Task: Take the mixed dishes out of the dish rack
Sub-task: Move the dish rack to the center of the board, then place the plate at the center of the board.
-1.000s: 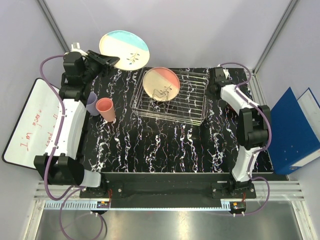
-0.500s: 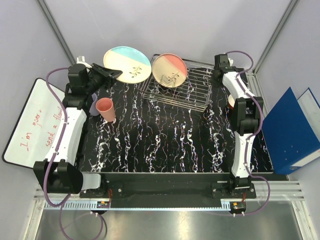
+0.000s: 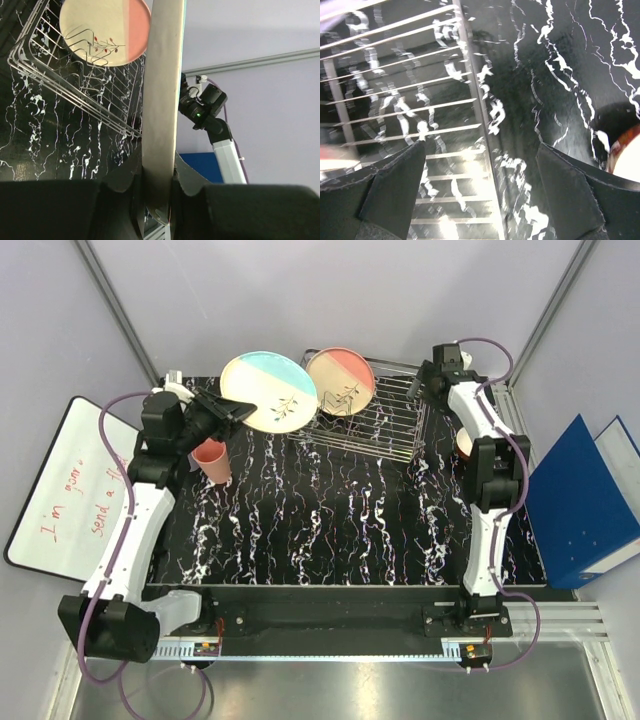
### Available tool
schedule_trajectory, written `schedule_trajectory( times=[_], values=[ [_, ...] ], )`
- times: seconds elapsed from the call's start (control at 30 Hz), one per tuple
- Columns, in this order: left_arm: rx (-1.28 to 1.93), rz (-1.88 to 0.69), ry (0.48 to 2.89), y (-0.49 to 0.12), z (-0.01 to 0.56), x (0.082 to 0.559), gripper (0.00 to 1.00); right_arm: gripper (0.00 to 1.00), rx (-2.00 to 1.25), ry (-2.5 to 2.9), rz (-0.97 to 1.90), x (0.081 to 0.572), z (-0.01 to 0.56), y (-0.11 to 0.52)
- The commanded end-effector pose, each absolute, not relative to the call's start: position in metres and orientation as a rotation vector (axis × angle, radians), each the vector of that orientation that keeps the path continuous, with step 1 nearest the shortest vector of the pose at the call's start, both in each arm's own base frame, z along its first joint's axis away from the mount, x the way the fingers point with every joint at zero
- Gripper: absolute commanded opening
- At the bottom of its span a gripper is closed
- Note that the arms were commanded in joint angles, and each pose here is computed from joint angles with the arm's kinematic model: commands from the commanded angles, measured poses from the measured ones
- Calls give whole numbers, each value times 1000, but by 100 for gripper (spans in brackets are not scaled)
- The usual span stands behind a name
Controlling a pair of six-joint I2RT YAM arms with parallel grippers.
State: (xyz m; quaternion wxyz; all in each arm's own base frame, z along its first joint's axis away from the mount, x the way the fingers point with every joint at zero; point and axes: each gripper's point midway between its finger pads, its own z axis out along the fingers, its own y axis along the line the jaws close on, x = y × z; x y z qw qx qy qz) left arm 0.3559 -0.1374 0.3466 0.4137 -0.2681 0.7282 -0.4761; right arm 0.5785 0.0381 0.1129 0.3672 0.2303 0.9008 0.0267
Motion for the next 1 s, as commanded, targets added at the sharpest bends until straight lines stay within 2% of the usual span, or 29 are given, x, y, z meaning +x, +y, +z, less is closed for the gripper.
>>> schedule_trajectory(
  times=[0.0, 0.13, 0.33, 0.6, 0.73, 0.97],
  values=[
    [-463, -1266, 1616, -143, 414, 333, 0, 100, 548, 2028, 213, 573, 256, 62],
    [-462, -1274, 1625, -144, 403, 325, 0, 100, 541, 1873, 303, 537, 339, 66],
    [-415, -1315, 1707, -160, 368, 302, 0, 100, 464, 1703, 473, 465, 410, 96],
    [-410, -1366, 1824, -177, 303, 264, 0, 100, 280, 1668, 681, 379, 427, 161],
    [-397, -1362, 1871, -182, 275, 254, 0, 100, 186, 1666, 768, 339, 409, 173],
    [-466, -1340, 1996, -184, 204, 252, 0, 100, 159, 1707, 824, 314, 372, 175]
  ],
)
